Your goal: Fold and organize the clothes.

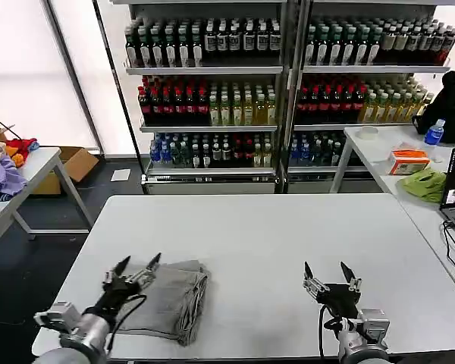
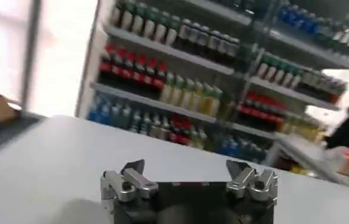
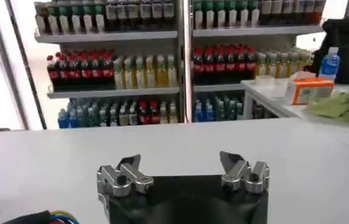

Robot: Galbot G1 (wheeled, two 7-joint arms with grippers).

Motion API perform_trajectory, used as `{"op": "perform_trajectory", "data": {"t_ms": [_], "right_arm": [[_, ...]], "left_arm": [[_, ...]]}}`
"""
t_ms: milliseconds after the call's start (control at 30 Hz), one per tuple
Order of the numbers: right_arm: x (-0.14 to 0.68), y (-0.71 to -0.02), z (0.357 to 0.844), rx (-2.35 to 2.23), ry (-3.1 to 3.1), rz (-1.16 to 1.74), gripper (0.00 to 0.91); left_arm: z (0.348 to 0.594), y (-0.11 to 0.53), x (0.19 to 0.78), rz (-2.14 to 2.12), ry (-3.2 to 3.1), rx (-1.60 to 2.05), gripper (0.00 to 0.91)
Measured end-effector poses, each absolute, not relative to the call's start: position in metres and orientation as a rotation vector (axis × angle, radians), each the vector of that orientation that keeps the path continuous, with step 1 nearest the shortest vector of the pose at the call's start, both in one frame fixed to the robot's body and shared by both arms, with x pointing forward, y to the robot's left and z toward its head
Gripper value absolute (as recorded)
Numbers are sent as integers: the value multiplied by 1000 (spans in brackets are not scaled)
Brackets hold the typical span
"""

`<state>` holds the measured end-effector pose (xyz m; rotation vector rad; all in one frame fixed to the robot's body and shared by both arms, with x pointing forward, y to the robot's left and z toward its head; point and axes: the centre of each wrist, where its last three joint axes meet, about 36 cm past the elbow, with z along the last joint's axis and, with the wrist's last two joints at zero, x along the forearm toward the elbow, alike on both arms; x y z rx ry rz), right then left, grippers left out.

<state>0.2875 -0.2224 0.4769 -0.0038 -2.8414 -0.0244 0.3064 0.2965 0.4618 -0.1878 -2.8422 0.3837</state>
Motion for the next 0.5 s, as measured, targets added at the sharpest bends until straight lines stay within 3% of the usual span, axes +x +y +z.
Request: {"op": "perform_trajectory", "data": {"t_ms": [500], "right_arm": [[285,-222,478,4,-2838,-29,907]], "left_arm": [[420,345,299,133,-2794,33,907]]}}
